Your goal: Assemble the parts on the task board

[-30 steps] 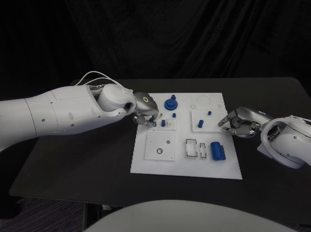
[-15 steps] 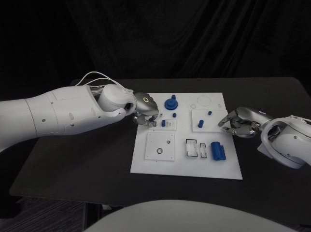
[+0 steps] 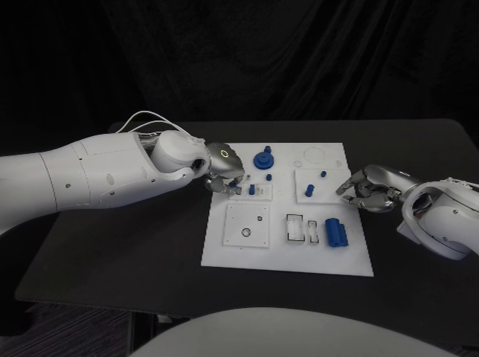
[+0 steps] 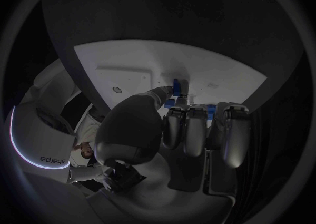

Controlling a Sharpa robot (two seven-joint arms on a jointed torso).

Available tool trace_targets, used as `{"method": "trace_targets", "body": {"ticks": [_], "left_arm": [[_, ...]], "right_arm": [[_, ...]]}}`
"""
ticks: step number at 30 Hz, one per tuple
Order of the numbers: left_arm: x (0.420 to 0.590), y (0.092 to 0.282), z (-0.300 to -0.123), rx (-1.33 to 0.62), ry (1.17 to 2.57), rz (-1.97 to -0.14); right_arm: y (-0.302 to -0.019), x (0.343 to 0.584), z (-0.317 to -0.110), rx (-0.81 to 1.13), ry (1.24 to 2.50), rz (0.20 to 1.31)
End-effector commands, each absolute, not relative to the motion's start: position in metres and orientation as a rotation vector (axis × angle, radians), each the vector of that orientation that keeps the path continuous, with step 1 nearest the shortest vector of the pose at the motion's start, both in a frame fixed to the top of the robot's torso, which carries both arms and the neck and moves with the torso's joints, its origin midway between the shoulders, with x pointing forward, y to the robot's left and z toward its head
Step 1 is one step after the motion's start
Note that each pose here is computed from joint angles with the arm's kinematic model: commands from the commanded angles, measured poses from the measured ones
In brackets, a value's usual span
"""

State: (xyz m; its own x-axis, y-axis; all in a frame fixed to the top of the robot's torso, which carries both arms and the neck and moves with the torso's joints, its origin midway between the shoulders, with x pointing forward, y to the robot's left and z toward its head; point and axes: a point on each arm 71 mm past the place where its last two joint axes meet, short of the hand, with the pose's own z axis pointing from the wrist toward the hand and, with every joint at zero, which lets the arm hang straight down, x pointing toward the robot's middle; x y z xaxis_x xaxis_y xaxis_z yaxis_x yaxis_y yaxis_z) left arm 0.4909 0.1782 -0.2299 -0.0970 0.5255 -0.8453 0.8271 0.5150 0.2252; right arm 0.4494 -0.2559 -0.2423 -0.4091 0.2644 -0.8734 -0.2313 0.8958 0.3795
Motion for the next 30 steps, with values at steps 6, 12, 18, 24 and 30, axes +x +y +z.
{"method": "trace_targets", "body": {"ticks": [6,12,18,24,30], "left_arm": [[0.498,0.184,-0.23,0.724,1.936,-0.507],[0.502,0.193,-0.233,0.365,2.089,-0.56],[0.502,0.202,-0.238,0.047,2.21,-0.558],[0.5,0.204,-0.239,-0.071,2.231,-0.518],[0.496,0.205,-0.24,-0.133,2.256,-0.443]], "right_arm": [[-0.26,0.449,-0.245,0.035,1.941,0.51],[-0.26,0.449,-0.245,0.037,1.941,0.508],[-0.26,0.449,-0.245,0.038,1.941,0.506],[-0.261,0.45,-0.245,0.039,1.942,0.504],[-0.26,0.45,-0.245,0.038,1.942,0.505]]}}
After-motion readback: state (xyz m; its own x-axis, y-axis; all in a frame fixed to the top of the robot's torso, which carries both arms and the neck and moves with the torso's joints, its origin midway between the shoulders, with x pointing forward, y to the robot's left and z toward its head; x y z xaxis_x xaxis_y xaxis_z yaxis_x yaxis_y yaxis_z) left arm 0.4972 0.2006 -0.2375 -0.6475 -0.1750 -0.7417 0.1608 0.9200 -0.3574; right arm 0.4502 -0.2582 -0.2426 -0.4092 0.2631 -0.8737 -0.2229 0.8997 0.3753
